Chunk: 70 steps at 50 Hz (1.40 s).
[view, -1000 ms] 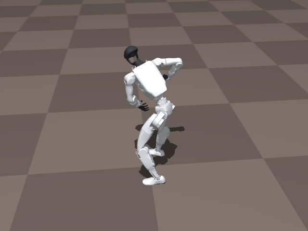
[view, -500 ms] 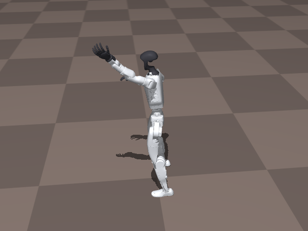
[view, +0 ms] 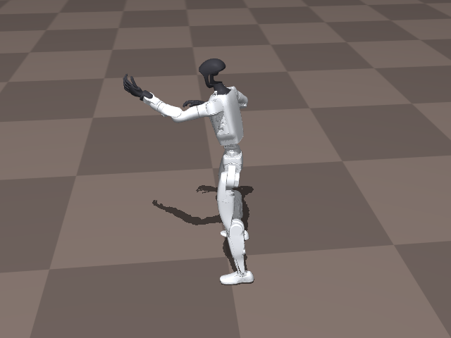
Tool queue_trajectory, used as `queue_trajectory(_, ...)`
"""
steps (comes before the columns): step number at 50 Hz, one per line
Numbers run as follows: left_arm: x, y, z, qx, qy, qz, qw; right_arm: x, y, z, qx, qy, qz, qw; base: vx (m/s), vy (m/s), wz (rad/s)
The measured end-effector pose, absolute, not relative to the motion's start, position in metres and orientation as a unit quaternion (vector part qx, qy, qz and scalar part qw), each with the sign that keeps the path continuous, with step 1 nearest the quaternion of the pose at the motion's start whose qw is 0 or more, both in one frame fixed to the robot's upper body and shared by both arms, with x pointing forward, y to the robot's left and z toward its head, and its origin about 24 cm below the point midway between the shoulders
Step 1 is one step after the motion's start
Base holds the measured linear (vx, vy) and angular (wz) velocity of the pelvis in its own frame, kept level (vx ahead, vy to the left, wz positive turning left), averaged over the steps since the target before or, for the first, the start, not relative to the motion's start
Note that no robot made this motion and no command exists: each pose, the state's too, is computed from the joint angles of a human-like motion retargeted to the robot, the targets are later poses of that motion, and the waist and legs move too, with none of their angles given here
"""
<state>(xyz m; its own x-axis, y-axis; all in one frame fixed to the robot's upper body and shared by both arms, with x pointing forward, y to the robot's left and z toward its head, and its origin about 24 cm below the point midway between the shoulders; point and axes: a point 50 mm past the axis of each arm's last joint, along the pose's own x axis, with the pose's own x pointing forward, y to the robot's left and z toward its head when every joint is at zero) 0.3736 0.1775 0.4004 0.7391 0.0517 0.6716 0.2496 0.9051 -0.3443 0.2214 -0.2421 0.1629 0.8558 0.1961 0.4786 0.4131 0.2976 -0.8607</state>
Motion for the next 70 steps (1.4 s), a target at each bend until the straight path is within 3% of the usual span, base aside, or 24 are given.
queue_trajectory(8,0.397,0.124,0.254,-0.087,-0.178,-0.126,0.972,0.219,-0.239,0.153,-0.578,-0.25,-0.067,0.774,-0.14,-0.12,-0.94)
queue_trajectory(14,0.372,0.064,0.148,-0.006,-0.042,-0.251,0.967,0.208,-0.246,0.137,-0.562,-0.208,-0.063,0.798,-0.16,-0.05,-0.83)
queue_trajectory(17,0.346,0.031,0.1,-0.027,0.03,-0.306,0.951,0.201,-0.248,0.129,-0.561,-0.187,-0.05,0.805,-0.18,0.02,-0.87)
queue_trajectory(20,0.32,0.0,0.066,-0.133,0.104,-0.292,0.941,0.196,-0.249,0.124,-0.555,-0.181,-0.056,0.81,-0.2,0.06,-0.78)
queue_trajectory(23,0.299,-0.018,0.042,-0.137,0.144,-0.304,0.932,0.191,-0.248,0.118,-0.549,-0.171,-0.051,0.817,-0.21,0.1,-0.53)
queue_trajectory(30,0.284,-0.023,0.023,-0.16,0.185,-0.303,0.921,0.187,-0.242,0.106,-0.532,-0.15,-0.027,0.833,-0.21,0.15,-0.03)
queue_trajectory(33,0.295,-0.01,0.034,-0.136,0.165,-0.316,0.924,0.188,-0.239,0.103,-0.531,-0.15,-0.016,0.834,-0.16,0.2,0.22)
queue_trajectory(35,0.309,0.008,0.052,-0.008,0.115,-0.391,0.913,0.189,-0.237,0.103,-0.539,-0.147,0.005,0.829,-0.12,0.24,0.38)
queue_trajectory(36,0.317,0.012,0.069,-0.024,0.099,-0.387,0.917,0.19,-0.237,0.103,-0.538,-0.148,0.001,0.83,-0.09,0.24,0.49)
queue_trajectory(40,0.35,0.04,0.159,0.078,-0.02,-0.403,0.912,0.192,-0.237,0.105,-0.554,-0.145,0.018,0.819,0.0,0.23,0.7)
queue_trajectory(43,0.369,0.063,0.248,0.078,-0.146,-0.324,0.932,0.196,-0.237,0.112,-0.564,-0.162,0.006,0.81,0.12,0.19,1.05)
queue_trajectory(48,0.369,0.125,0.395,-0.075,-0.348,-0.124,0.926,0.199,-0.237,0.12,-0.539,-0.184,-0.038,0.821,0.21,0.1,1.1)
queue_trajectory(53,0.313,0.207,0.503,-0.344,-0.484,0.007,0.804,0.204,-0.238,0.123,-0.541,-0.188,-0.059,0.818,0.22,0.04,0.8)
queue_trajectory(56,0.266,0.248,0.545,-0.4,-0.544,0.057,0.735,0.208,-0.24,0.128,-0.562,-0.194,-0.058,0.802,0.21,0.03,0.53)
queue_trajectory(59,0.234,0.266,0.563,-0.398,-0.58,0.079,0.706,0.212,-0.25,0.136,-0.589,-0.192,-0.072,0.782,0.13,0.01,0.57)
queue_trajectory(64,0.226,0.254,0.559,-0.256,-0.625,0.053,0.736,0.22,-0.265,0.148,-0.606,-0.183,-0.095,0.768,0.12,-0.01,0.55)
queue_trajectory(70,0.255,0.254,0.474,-0.136,-0.58,-0.06,0.801,0.233,-0.269,0.152,-0.596,-0.177,-0.111,0.775,0.07,-0.07,0.48)
